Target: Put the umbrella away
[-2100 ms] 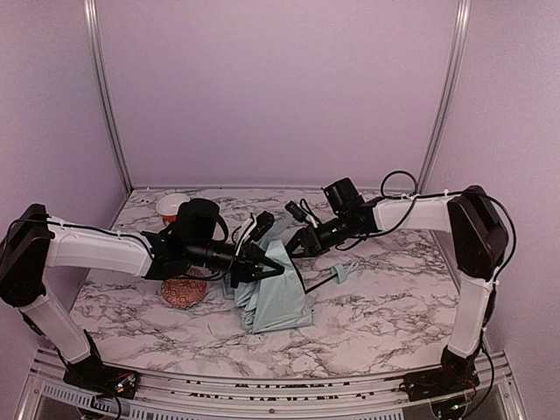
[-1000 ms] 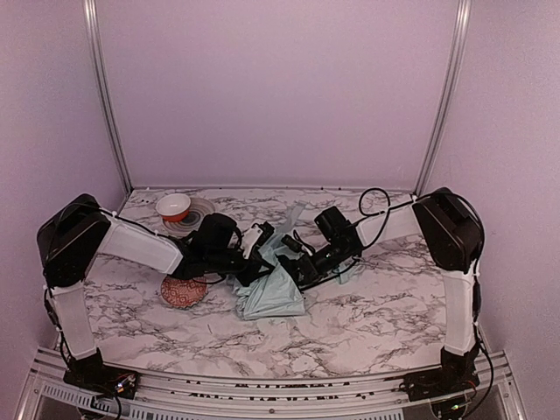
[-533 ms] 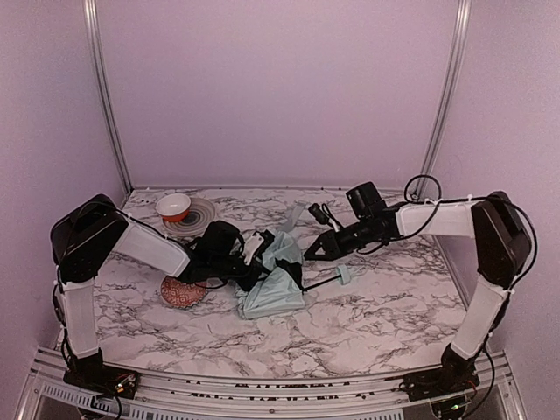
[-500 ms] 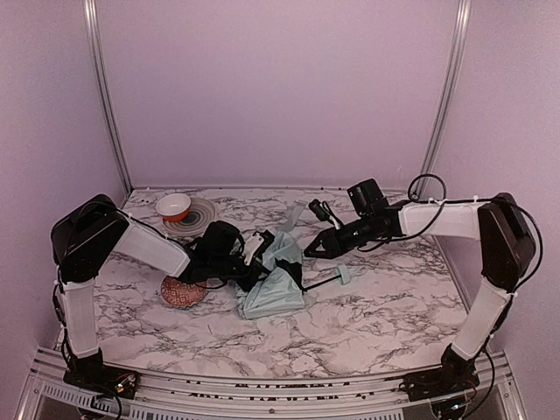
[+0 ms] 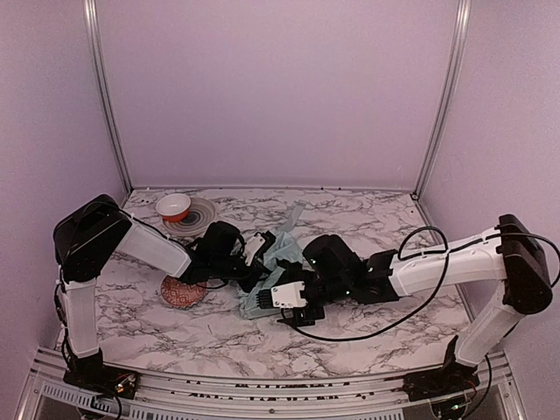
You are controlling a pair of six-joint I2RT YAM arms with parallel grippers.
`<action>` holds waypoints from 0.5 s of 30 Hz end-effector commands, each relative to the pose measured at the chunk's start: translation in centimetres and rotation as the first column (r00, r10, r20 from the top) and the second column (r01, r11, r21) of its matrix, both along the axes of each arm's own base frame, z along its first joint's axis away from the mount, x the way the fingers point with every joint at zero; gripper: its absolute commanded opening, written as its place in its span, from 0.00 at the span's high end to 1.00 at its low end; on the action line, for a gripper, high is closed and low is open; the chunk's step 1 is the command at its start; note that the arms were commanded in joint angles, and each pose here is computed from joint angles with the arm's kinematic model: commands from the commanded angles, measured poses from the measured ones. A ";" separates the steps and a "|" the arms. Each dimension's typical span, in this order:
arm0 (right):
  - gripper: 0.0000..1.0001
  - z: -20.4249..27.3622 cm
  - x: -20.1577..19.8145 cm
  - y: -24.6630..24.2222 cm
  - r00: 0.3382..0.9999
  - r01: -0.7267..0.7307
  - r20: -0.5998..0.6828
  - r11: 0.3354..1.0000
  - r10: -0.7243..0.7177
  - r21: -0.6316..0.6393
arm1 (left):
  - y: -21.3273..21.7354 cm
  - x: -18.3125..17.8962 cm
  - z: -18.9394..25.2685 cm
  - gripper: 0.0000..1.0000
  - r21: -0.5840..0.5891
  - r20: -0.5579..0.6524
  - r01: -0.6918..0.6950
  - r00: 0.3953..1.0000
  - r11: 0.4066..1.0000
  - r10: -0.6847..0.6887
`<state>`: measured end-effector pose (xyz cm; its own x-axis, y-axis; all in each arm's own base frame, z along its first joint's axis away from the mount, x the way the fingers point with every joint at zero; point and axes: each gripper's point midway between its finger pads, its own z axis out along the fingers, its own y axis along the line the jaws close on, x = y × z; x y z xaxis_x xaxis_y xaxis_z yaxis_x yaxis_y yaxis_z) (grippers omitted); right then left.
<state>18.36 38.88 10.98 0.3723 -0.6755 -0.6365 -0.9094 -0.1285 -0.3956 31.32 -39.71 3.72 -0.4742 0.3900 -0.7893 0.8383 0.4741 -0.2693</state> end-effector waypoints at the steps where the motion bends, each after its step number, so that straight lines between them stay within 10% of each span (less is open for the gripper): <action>1: 0.22 -0.5 4.9 0.3 0.953 0.063 0.301 0.993 -0.030 -0.099 | 2.4 -2.1 -5.5 1.00 0.150 -0.114 0.019 0.993 0.989 -0.002; 3: 0.03 -0.9 5.8 0.4 0.940 0.086 0.337 0.990 -0.043 -0.114 | 2.4 -2.2 -5.5 1.00 0.149 -0.117 0.026 0.993 0.988 -0.008; 6: 0.02 -2.4 5.7 0.7 0.942 0.051 0.336 0.986 0.005 -0.158 | 2.4 -2.3 -5.5 1.00 0.147 -0.121 0.032 0.993 0.989 -0.014; 15: 0.23 -7.7 7.4 0.4 0.956 0.101 0.295 0.937 0.002 -0.336 | 2.2 -2.8 -5.4 1.00 0.134 -0.133 0.058 0.990 0.989 -0.040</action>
